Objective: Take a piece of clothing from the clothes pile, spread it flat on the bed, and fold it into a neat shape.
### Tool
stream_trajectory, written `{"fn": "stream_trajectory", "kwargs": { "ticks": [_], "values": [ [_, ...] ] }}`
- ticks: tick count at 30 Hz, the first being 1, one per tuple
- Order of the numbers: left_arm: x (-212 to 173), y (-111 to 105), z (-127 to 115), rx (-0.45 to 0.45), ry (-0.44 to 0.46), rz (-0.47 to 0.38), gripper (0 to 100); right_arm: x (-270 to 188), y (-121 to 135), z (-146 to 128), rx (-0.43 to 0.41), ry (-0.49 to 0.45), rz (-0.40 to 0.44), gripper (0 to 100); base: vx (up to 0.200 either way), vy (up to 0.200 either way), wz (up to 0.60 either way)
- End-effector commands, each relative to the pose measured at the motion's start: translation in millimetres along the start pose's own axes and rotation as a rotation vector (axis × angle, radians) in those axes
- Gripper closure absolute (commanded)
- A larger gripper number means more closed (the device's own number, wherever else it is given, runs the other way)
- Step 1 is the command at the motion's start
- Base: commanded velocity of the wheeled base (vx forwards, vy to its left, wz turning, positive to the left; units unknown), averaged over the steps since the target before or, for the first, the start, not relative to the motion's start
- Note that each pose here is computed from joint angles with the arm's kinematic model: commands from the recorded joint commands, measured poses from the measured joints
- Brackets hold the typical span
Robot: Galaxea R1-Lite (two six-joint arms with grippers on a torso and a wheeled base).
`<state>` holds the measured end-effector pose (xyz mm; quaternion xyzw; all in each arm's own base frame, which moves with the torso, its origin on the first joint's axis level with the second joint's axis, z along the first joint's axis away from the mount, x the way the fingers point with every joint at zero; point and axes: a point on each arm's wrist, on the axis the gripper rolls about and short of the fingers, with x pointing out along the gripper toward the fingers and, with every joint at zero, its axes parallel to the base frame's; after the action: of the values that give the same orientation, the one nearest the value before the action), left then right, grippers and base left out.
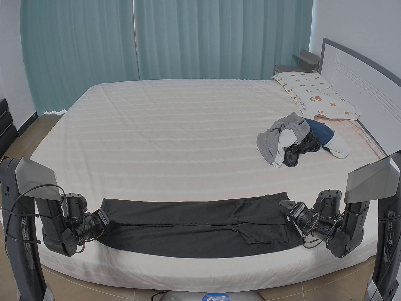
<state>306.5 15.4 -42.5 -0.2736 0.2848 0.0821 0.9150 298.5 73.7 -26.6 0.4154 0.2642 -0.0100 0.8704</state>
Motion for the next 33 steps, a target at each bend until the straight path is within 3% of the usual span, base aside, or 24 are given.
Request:
{"fn": "stream_trajectory", "kwargs": {
  "ticks": [1,22,33],
  "values": [
    [-5.7,0.8,6.1,-0.006,-0.018,0.000,100,-0.1,0.0,0.3,0.001,-0.001,0.001,0,0.000,0.000,0.00],
    [-12.1,18.1,24.5,-0.043,-0.057,0.003,100,-0.1,0.0,0.3,0.001,-0.001,0.001,0,0.000,0.000,0.00],
    [-12.6,20.1,21.6,-0.045,-0.045,0.010,100,-0.1,0.0,0.3,0.001,-0.001,0.001,0,0.000,0.000,0.00]
  ]
}}
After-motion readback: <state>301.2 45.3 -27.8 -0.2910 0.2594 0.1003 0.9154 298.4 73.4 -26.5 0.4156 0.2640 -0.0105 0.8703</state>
